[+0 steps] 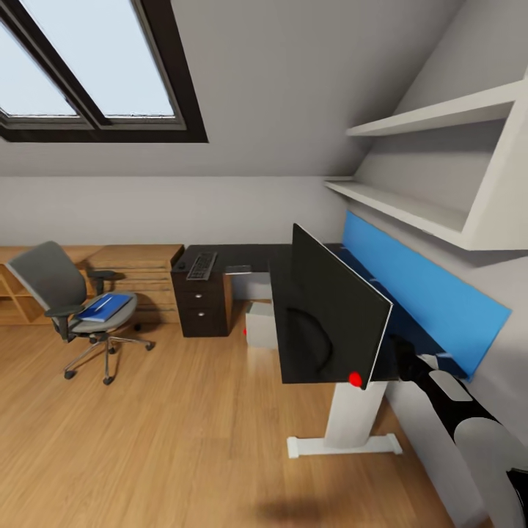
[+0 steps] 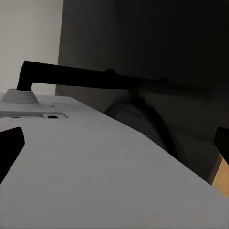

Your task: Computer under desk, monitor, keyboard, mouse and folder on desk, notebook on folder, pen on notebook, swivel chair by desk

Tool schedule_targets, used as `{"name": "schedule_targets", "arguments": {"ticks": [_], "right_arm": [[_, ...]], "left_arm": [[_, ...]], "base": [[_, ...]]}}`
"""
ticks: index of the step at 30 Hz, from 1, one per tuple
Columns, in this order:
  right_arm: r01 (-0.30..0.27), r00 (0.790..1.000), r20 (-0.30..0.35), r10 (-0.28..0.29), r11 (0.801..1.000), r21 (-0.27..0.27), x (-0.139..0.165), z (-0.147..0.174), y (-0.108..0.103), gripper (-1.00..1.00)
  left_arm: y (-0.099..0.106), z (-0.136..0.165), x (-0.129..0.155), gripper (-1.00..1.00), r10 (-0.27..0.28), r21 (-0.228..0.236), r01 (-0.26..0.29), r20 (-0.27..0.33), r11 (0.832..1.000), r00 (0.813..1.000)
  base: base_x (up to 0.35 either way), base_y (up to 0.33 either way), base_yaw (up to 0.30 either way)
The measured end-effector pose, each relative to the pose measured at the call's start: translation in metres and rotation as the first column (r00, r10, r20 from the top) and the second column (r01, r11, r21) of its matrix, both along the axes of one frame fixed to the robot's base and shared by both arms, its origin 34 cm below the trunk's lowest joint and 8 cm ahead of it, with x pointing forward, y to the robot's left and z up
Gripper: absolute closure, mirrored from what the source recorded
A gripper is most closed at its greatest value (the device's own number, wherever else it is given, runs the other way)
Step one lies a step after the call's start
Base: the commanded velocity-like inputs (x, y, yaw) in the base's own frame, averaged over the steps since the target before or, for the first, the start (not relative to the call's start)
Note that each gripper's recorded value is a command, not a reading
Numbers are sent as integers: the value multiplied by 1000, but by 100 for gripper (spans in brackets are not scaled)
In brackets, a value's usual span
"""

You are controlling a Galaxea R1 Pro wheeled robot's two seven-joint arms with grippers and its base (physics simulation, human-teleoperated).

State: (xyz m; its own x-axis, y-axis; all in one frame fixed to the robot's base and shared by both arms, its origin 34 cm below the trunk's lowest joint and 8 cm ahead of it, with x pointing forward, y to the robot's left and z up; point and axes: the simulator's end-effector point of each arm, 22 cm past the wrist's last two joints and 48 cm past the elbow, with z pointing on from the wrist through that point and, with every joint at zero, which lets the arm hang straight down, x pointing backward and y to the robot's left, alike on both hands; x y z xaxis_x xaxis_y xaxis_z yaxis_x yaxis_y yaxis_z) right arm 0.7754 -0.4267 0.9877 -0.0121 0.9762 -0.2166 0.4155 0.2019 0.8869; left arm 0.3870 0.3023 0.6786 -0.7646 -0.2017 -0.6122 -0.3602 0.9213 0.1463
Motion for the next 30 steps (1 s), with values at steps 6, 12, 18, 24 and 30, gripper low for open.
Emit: {"name": "schedule_targets", "arguments": {"ticks": [6, 12, 18, 24, 30], "right_arm": [[-19, 1000, -12, 18, 999, -28, 0, -2, 3, -100], [-96, 995, -41, 93, 991, -90, 3, -9, 32, -100], [-117, 993, -45, 113, 989, -95, 5, -11, 45, -100], [-174, 984, -75, 164, 969, -174, 5, -14, 55, -100], [-194, 980, -79, 181, 959, -205, 7, -15, 67, -100]], "left_arm": [[-1, 0, 0, -100, -3, -1, 3, -2, 1000, 1000], [0, 0, 0, -100, -2, 0, 2, -2, 1000, 1000], [0, 0, 0, -100, -2, 1, 2, -2, 1000, 1000], [0, 0, 0, -100, -2, 1, 2, -2, 1000, 1000], [0, 0, 0, -100, -2, 1, 2, -2, 1000, 1000]], "base": [[139, -2, 0], [9, 0, 0], [1, 0, 0], [0, 0, 0], [0, 0, 0]]}}
